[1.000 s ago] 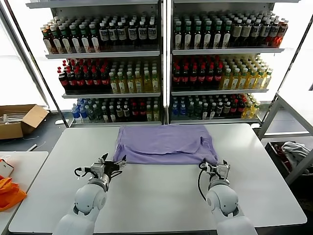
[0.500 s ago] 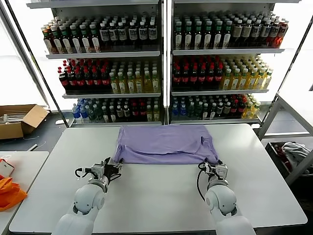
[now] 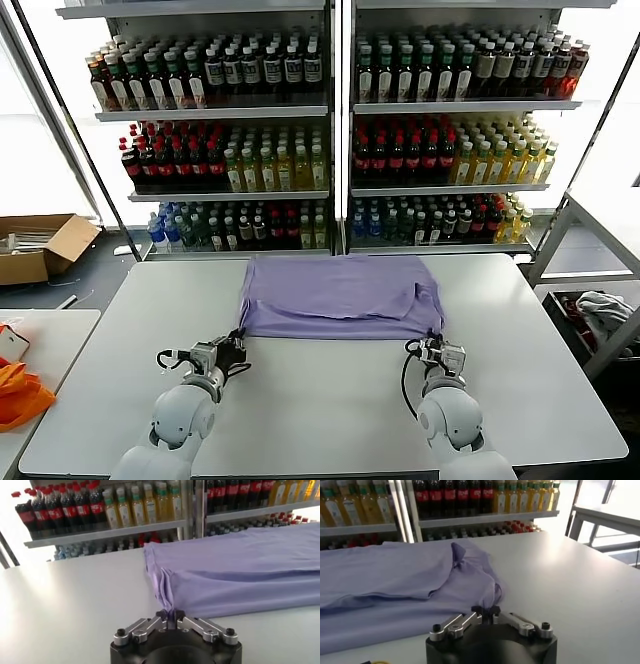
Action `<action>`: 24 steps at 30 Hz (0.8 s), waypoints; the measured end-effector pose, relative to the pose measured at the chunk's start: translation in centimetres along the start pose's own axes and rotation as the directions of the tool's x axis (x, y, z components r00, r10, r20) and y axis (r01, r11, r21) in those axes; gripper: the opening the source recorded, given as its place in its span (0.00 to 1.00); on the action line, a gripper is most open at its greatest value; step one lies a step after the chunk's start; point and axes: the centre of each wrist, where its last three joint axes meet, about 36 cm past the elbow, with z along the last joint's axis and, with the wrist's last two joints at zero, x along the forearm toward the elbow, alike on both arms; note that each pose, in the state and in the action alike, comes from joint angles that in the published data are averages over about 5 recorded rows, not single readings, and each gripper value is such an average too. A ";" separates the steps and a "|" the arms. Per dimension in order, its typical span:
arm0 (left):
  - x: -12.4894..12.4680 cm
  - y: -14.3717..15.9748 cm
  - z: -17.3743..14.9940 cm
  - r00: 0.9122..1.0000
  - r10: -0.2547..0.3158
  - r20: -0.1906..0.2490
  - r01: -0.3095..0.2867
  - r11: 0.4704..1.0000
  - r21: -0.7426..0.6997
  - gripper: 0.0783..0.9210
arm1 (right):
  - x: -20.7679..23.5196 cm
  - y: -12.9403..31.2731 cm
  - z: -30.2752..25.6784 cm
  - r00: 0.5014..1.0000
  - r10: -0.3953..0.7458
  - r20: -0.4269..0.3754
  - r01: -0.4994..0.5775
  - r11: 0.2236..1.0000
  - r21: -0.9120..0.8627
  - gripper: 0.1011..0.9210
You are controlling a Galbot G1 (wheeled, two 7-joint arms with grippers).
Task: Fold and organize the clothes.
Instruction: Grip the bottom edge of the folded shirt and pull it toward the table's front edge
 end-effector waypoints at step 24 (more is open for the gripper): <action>12.4 -2.5 1.6 0.992 -0.043 0.121 0.053 0.995 -0.081 0.01 | 14.0 -1.0 2.3 0.998 0.005 0.064 -0.005 1.000 0.009 0.02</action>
